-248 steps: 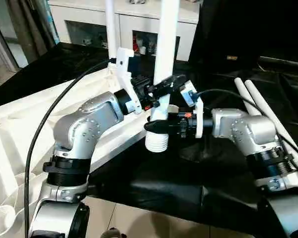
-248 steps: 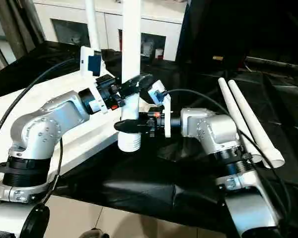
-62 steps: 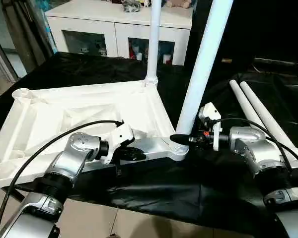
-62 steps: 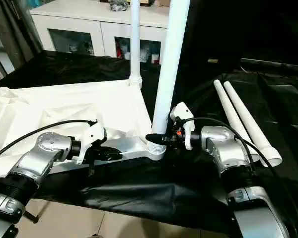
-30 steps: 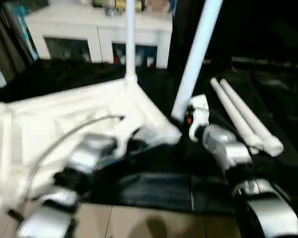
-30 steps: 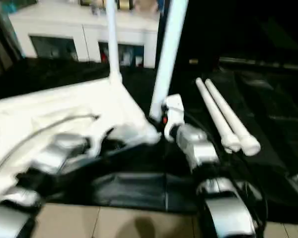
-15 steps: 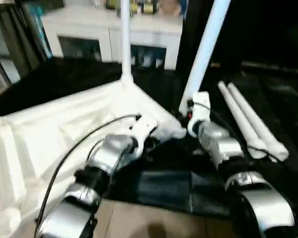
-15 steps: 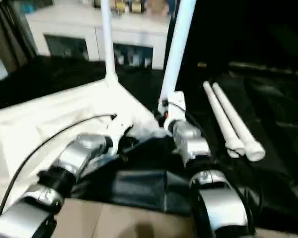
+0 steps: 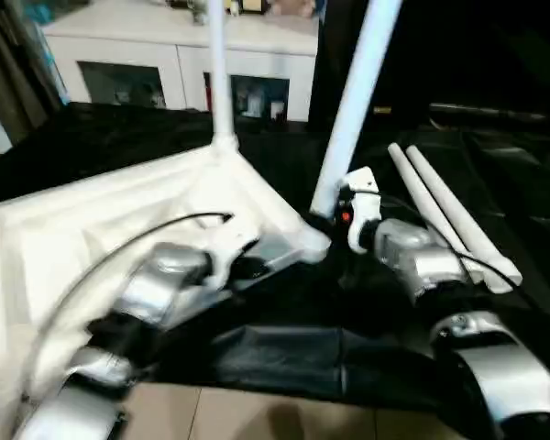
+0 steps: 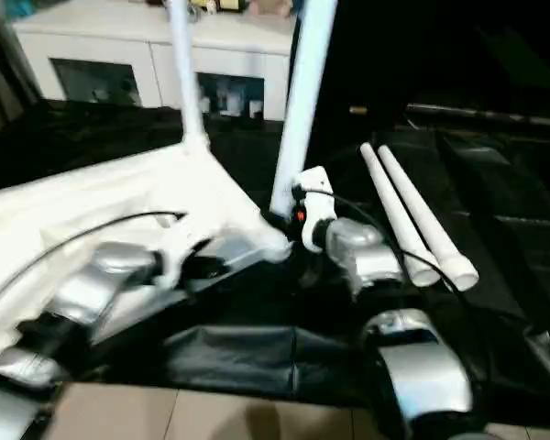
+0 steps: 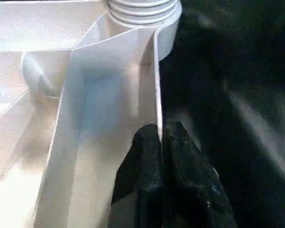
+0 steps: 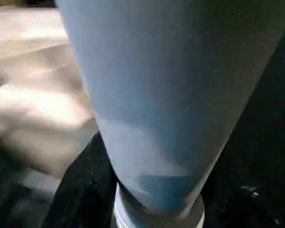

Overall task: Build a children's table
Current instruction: Insert table leg to table base

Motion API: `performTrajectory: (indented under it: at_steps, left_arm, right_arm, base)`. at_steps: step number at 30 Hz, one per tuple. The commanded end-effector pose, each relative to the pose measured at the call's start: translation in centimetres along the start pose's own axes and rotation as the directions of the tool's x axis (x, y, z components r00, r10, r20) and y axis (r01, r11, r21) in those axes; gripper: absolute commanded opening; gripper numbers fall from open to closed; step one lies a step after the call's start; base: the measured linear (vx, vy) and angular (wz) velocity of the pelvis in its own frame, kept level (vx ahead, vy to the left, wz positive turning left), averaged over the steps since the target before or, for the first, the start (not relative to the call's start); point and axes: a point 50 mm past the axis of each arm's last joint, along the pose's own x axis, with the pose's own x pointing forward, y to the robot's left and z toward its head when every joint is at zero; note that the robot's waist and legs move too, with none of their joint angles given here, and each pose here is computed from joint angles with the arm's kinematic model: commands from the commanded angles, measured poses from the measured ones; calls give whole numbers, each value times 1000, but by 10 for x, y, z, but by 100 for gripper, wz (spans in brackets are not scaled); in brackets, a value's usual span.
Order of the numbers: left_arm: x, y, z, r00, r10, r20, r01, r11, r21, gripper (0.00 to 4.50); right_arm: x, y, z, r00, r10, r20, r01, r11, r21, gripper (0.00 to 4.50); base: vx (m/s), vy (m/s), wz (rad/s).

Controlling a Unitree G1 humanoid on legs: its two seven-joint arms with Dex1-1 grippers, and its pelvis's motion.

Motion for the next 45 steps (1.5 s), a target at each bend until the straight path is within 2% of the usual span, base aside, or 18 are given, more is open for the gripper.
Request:
performTrajectory:
  at_steps: [1,4,12,17,20,22,23,24,26,27,28,29,34,36,39,45]
  left_arm:
    - [3,-16,13,985,-166,43,162,983,93,0]
    - [-11,-18,6,972,-234,-6,233,966,109,0]
    - [-28,-14,-2,966,-256,-42,259,958,124,0]
    - [-30,-12,-2,967,-250,-42,253,960,121,0]
    - [-29,-11,-2,970,-239,-37,241,964,114,0]
    - [-24,-6,-1,984,-180,-13,180,981,75,0]
    - [-24,-6,-1,984,-178,-12,179,981,74,0]
    - [-20,-2,1,991,-135,6,134,990,41,0]
    - [-13,3,3,998,-68,14,67,998,6,0]
    - [-8,6,4,1000,-17,15,17,1000,-23,0]
    - [-7,7,4,1000,-9,15,9,1000,-27,0]
    - [3,12,7,995,99,2,-98,992,-85,0]
    - [32,14,17,966,254,-38,-257,946,-199,0]
    - [50,7,26,963,269,-28,-268,937,-222,0]
    - [62,-1,34,967,254,-17,-252,942,-223,0]
    - [64,0,30,967,253,-39,-255,943,-215,0]
  right_arm:
    - [3,31,-69,928,272,-255,-230,955,186,191]
    - [-12,26,-70,877,367,-311,-341,930,135,191]
    - [-31,18,-68,804,459,-377,-449,885,120,191]
    - [-34,19,-71,784,484,-390,-474,871,127,191]
    - [-32,18,-73,801,457,-386,-446,886,122,191]
    - [-24,11,-74,886,302,-351,-285,953,100,191]
    - [-24,11,-74,888,298,-350,-281,954,100,191]
    - [-20,6,-74,928,173,-331,-147,984,103,191]
    - [-17,-1,-76,948,24,-317,25,988,151,191]
    - [-15,-4,-78,946,-67,-317,130,975,182,191]
    - [-15,-5,-78,945,-80,-318,145,972,185,191]
    - [-11,-1,-84,935,-126,-331,197,962,189,191]
    - [5,14,-99,911,-211,-354,306,921,239,191]
    - [17,26,-104,901,-232,-367,346,895,282,191]
    - [28,36,-103,895,-243,-374,365,881,300,191]
    - [37,43,-99,891,-253,-376,377,874,306,191]
  base:
    - [60,-1,-3]
    - [20,0,-1]
    - [0,0,0]
    - [0,0,0]
    - [0,0,0]
    - [0,0,0]
    - [0,0,0]
    - [0,0,0]
    - [0,0,0]
    - [-54,-15,0]
    - [-54,-8,-3]
    - [-54,-8,-3]
    - [0,0,0]
    - [0,0,0]
    - [0,0,0]
    - [0,0,0]
